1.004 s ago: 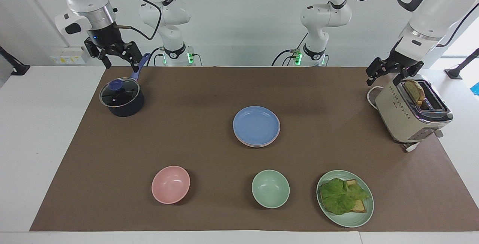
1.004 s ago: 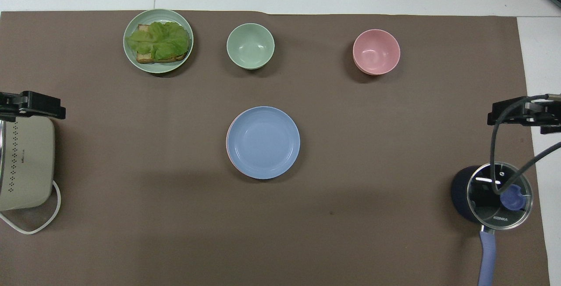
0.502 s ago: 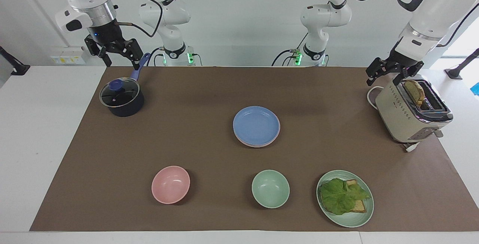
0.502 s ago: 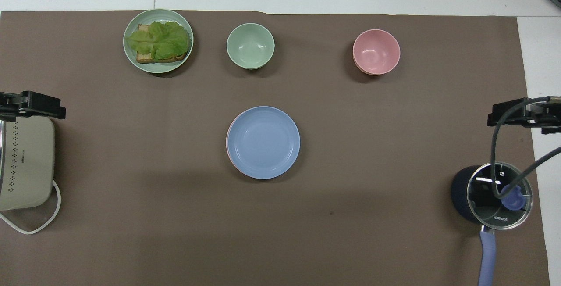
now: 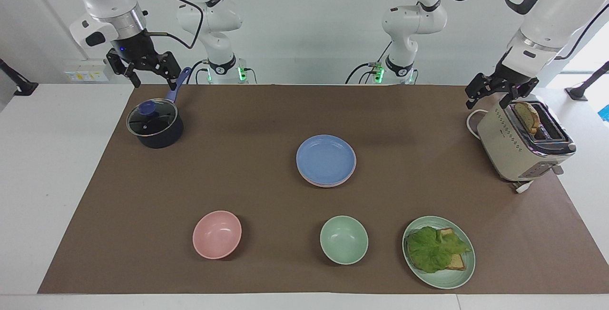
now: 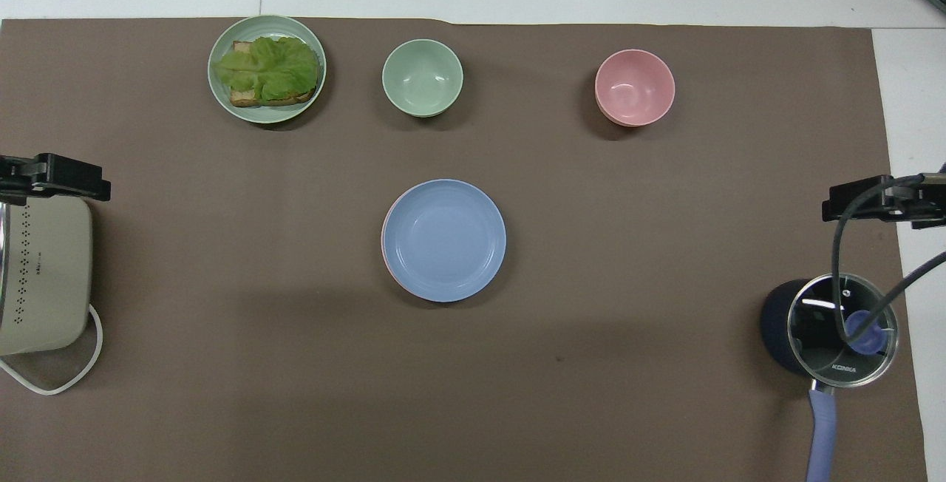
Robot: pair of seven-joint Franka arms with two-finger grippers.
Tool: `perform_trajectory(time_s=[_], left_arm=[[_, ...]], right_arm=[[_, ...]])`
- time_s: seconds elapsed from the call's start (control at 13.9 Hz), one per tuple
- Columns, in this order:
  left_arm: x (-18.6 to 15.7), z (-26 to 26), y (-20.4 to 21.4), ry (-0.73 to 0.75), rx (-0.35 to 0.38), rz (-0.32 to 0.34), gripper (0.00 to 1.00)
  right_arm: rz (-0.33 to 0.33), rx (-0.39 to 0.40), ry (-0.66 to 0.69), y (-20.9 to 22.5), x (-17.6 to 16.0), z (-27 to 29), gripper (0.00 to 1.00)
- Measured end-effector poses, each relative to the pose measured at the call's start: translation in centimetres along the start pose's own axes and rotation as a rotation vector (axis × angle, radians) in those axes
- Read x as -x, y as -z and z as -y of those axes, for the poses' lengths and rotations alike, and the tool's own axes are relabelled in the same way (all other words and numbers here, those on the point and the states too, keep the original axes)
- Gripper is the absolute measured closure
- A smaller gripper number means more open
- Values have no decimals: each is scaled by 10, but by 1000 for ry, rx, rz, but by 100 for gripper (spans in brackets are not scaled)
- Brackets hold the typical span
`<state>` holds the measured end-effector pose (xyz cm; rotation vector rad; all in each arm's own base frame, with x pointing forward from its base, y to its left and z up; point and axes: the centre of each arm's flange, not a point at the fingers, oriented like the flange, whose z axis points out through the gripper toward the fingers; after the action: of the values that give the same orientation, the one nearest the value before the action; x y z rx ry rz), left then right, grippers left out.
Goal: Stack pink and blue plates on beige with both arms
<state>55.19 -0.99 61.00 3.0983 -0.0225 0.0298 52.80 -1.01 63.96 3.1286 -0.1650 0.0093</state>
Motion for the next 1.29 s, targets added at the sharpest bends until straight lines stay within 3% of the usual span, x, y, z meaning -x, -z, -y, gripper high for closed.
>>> perform_trajectory(time_s=[1.29], left_arm=[[0,0,0,0,0,0,0]], right_arm=[[10,0,-1,-3,6,-2,0]])
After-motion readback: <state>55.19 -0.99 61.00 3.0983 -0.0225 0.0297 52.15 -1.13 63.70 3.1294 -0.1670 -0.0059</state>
